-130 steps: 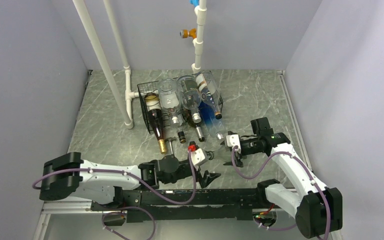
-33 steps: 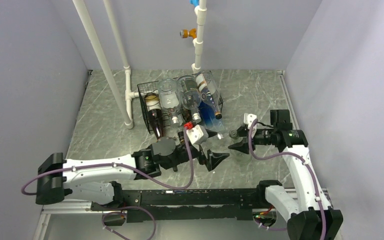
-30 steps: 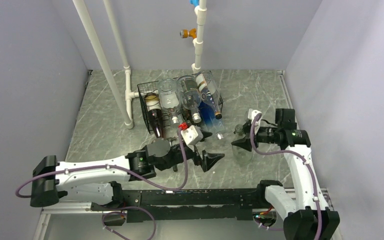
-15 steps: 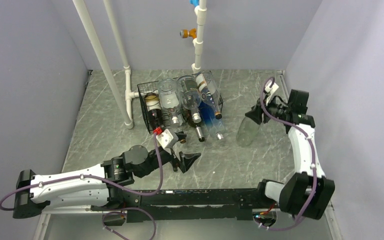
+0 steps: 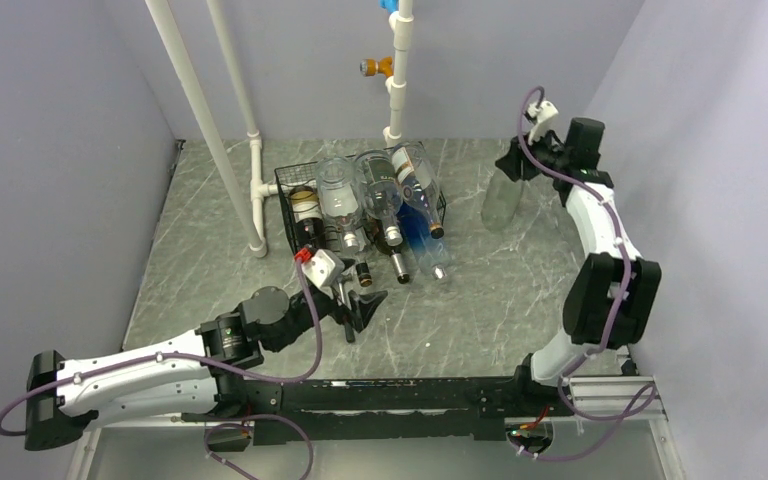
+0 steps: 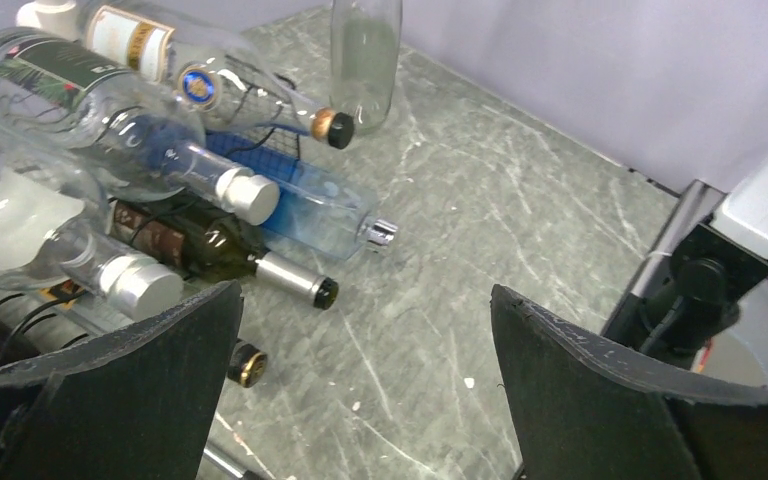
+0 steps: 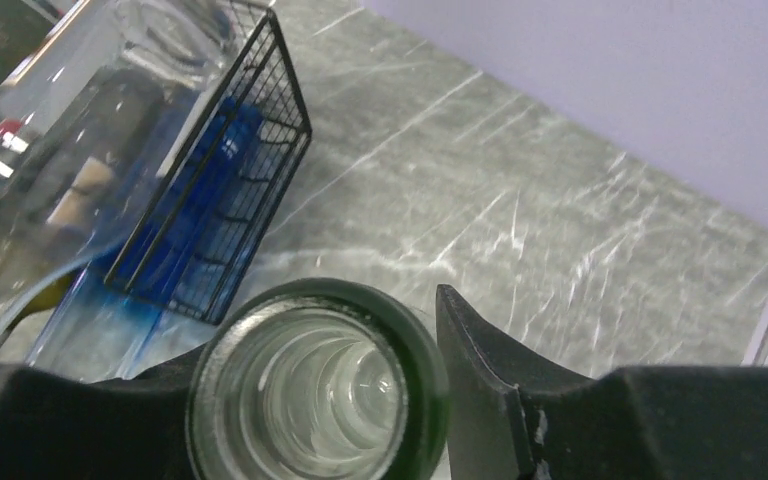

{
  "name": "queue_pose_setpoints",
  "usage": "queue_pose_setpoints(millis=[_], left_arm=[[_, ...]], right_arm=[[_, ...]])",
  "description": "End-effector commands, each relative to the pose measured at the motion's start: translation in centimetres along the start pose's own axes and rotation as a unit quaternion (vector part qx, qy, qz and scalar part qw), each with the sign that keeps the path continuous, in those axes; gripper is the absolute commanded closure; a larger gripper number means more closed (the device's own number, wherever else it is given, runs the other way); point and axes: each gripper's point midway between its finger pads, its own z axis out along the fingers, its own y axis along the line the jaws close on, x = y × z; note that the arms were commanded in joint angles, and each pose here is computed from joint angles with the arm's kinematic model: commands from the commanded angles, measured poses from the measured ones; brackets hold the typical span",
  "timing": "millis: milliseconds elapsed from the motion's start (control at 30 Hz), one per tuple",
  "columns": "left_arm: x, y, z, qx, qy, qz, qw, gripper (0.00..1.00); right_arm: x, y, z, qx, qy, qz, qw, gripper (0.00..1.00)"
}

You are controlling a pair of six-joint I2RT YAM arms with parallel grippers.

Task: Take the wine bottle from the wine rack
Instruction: Place the wine bottle at the center of the board.

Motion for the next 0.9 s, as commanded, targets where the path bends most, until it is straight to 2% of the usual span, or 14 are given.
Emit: queue_pose_setpoints(millis=[0,400,667,767,867], left_arm=[[-1.3,1.0,0.7,-0.014,-0.003,0.000,1.000,0.01],[-1.6,3.9,2.2,-0.045,0.010,-0.015,0.999,0.01],[-1.5,4.8,3.2,-0.042,0.023,-0.035,0.998,0.01],[-1.4,5.2,3.1,-0.047,0.023,-0.042,0.998,0.01],[-1.3,5.5,3.1,-0.047,0.021,-0.053,0.997,0.00]], right_arm=[[-10.4,-0.5,2.1,0.034,-0.112,-0.088,0.989,1.00],[-15.0,-2.8,10.2,0.033,-0.154,-0.073,0.985,1.00],[-14.6,-1.5,13.6,0.011,-0.152,-0.072,0.986,0.99],[-13.8,-1.1,13.9,-0.001,-0.143,-0.074,0.987,0.90],[-13.1,-0.5,13.8,-0.015,-0.136,-0.076,0.988,0.69]])
